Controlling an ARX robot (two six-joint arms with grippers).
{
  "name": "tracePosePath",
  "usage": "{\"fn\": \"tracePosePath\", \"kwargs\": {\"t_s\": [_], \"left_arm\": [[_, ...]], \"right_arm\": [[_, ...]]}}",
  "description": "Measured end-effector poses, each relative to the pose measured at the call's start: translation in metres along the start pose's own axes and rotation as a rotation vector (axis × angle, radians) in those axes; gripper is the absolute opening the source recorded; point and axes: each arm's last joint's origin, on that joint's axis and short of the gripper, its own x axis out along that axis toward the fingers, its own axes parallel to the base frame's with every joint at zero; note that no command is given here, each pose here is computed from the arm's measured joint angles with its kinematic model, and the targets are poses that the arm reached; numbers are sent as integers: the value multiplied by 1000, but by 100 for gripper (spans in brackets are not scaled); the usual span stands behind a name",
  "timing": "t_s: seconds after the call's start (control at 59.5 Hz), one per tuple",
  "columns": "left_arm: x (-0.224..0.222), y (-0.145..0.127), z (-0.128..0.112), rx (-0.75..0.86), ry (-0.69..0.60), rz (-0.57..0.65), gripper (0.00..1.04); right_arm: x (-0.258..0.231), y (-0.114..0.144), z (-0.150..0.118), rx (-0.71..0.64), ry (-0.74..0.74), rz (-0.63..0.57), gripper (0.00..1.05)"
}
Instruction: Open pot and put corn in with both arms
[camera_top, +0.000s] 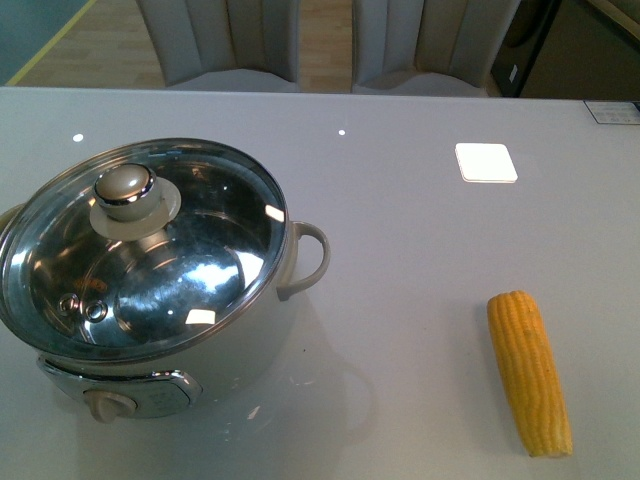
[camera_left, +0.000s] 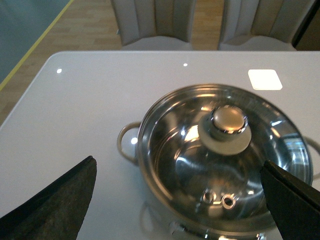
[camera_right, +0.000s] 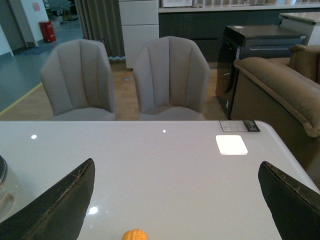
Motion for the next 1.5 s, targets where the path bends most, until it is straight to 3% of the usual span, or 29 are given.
{"fn": "tracePosePath", "kwargs": {"t_s": [0.235, 0.722, 1.176, 1.293, 1.495], "left_arm": [[65, -27, 25, 11, -73, -15, 98], [163, -54, -3, -10, -16, 47, 98], [176, -68, -42, -51, 71, 53, 98], [176, -68, -42, -64, 68, 53, 98], [175, -70, -43, -68, 72, 52, 62]], "right_arm": [[0, 0, 0, 0, 0, 0, 96], [0, 0, 0, 0, 0, 0, 96], [0, 0, 0, 0, 0, 0, 96], [0, 0, 0, 0, 0, 0, 96], [0, 0, 0, 0, 0, 0, 96]]}}
